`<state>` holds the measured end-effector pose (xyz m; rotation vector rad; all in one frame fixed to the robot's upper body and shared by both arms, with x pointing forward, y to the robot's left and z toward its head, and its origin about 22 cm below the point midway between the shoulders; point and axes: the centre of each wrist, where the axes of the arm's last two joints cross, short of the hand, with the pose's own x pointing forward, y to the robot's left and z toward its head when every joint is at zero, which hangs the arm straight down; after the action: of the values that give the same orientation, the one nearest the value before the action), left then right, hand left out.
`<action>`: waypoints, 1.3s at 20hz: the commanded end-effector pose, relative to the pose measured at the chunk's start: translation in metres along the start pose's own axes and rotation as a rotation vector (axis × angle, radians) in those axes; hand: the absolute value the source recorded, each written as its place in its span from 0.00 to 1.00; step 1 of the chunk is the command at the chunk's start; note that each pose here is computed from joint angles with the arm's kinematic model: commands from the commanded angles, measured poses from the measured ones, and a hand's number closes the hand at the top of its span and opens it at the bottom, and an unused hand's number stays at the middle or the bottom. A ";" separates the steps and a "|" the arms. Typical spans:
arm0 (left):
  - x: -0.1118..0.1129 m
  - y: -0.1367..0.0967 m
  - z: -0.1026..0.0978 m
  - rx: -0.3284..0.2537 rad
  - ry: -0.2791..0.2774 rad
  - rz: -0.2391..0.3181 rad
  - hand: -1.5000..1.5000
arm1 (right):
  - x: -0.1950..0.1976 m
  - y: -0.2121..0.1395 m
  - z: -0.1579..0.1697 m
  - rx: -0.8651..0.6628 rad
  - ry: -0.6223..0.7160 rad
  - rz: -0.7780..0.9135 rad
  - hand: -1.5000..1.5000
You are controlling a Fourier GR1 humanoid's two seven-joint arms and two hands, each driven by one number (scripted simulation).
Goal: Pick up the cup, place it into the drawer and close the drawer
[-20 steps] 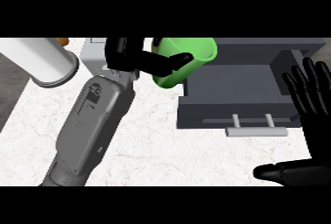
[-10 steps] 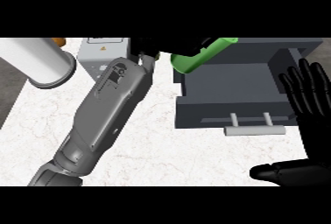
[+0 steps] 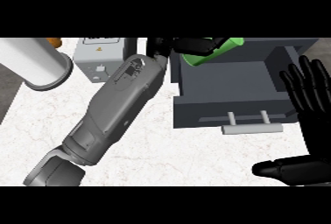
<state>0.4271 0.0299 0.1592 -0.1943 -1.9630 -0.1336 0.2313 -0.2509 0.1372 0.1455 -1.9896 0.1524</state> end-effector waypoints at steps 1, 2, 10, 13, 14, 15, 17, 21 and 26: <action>-0.006 -0.006 -0.002 -0.018 0.060 -0.032 1.00 | -0.006 0.013 0.007 -0.010 -0.014 -0.003 0.00; 0.004 -0.014 -0.009 -0.004 0.043 -0.066 1.00 | 0.004 0.002 -0.007 0.019 -0.012 -0.011 0.00; -0.026 -0.013 0.009 -0.053 0.068 -0.132 1.00 | -0.004 0.002 -0.014 0.040 -0.011 -0.016 0.00; -0.025 -0.013 0.002 -0.033 0.094 -0.211 1.00 | -0.004 0.011 -0.009 0.048 -0.014 -0.028 0.00; -0.029 -0.010 0.004 -0.049 0.089 -0.231 1.00 | 0.006 0.008 -0.016 0.063 -0.039 -0.025 0.00; -0.024 -0.014 0.001 -0.065 0.088 -0.252 1.00 | -0.001 0.015 -0.013 0.066 -0.039 -0.031 0.00; -0.031 -0.012 0.005 -0.059 0.095 -0.295 0.00 | -0.008 0.017 -0.010 0.067 -0.034 -0.030 0.00; -0.032 -0.015 0.009 -0.041 0.104 -0.274 0.00 | 0.003 0.013 -0.012 0.082 -0.059 -0.055 0.00; -0.019 -0.027 0.008 -0.061 0.071 -0.132 0.00 | 0.003 -0.004 -0.018 0.077 -0.064 -0.082 0.00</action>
<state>0.4252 0.0082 0.1337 -0.0128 -1.8854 -0.3239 0.2427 -0.2437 0.1413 0.2625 -2.0267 0.1802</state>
